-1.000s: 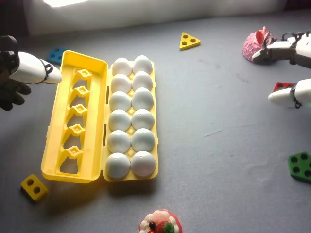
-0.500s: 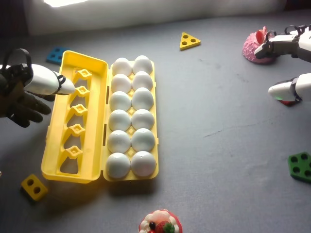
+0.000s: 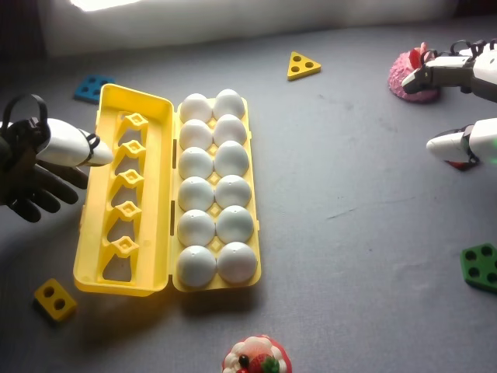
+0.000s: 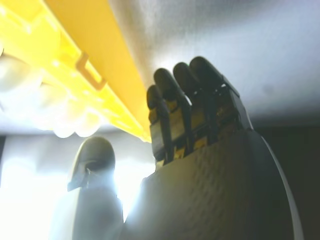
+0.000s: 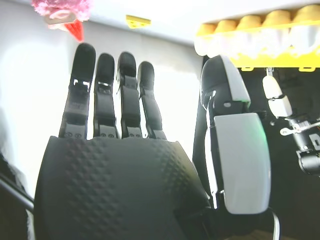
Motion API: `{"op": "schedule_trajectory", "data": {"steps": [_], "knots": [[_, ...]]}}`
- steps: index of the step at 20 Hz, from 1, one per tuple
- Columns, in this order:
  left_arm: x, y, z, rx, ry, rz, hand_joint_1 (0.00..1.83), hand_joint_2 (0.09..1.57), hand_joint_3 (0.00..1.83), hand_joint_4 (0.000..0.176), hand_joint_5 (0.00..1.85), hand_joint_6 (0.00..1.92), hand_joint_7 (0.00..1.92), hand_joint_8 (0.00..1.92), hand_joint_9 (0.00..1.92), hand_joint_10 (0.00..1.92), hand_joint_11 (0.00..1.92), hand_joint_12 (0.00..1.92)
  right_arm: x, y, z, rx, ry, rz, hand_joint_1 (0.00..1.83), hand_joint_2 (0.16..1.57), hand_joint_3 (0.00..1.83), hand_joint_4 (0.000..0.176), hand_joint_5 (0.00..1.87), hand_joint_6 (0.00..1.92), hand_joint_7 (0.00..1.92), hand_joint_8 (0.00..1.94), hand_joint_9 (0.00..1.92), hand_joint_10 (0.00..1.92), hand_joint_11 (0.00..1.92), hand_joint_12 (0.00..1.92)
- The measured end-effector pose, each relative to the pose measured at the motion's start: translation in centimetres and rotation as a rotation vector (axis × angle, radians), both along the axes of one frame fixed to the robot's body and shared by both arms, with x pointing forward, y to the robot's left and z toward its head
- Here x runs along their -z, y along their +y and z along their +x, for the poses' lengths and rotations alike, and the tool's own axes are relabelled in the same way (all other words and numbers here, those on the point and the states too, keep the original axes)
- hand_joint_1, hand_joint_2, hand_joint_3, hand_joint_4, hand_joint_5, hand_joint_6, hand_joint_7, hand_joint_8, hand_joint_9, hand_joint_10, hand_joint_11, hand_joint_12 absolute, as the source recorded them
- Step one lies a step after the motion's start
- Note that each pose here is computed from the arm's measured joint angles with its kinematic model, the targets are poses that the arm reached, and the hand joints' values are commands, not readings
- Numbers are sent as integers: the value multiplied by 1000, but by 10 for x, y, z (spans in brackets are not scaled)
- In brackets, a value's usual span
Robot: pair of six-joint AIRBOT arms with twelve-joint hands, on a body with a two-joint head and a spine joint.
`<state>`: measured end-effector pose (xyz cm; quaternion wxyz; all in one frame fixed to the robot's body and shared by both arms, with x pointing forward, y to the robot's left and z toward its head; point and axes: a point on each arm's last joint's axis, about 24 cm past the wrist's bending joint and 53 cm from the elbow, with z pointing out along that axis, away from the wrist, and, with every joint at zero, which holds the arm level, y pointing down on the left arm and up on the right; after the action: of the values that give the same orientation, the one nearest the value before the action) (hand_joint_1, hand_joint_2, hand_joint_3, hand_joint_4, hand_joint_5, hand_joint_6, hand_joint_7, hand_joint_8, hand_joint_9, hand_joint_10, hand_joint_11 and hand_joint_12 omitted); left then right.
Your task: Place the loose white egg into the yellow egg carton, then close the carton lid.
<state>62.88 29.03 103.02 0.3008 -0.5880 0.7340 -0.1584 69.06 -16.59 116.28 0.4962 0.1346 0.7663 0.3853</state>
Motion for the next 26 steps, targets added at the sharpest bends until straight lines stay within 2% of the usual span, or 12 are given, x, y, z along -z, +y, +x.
{"op": "schedule_trajectory", "data": {"steps": [7,11,17,21,26], "knots": [[6,1,-3,-47,6,-34,213,1346,1,0,499,1,392,501,172,1023,0,1641,0,1,-1,-4,-3,-2,738,1162,0,0,163,469,326,4,35,680,0,1334],[10,-6,-6,-46,18,-50,181,1351,3,2,483,0,383,506,169,1034,0,1656,-2,3,-2,-8,-13,-2,719,1170,2,0,143,459,315,4,34,669,0,1296],[11,-9,-7,-59,21,-70,268,1338,0,0,511,13,383,560,175,1074,0,1687,-3,6,-3,-18,-24,-10,732,1167,0,0,147,483,323,4,26,692,0,1338],[5,-19,0,-32,-6,-98,282,1334,0,0,505,9,376,573,168,1063,0,1668,-5,6,-3,-18,-33,-11,731,1161,0,0,156,495,327,5,32,705,0,1340],[-19,-45,19,53,-74,-148,264,1337,0,0,522,15,374,581,167,1059,0,1671,-5,7,-3,-22,-33,-11,743,1164,0,0,152,514,328,6,16,714,0,1325]]}}
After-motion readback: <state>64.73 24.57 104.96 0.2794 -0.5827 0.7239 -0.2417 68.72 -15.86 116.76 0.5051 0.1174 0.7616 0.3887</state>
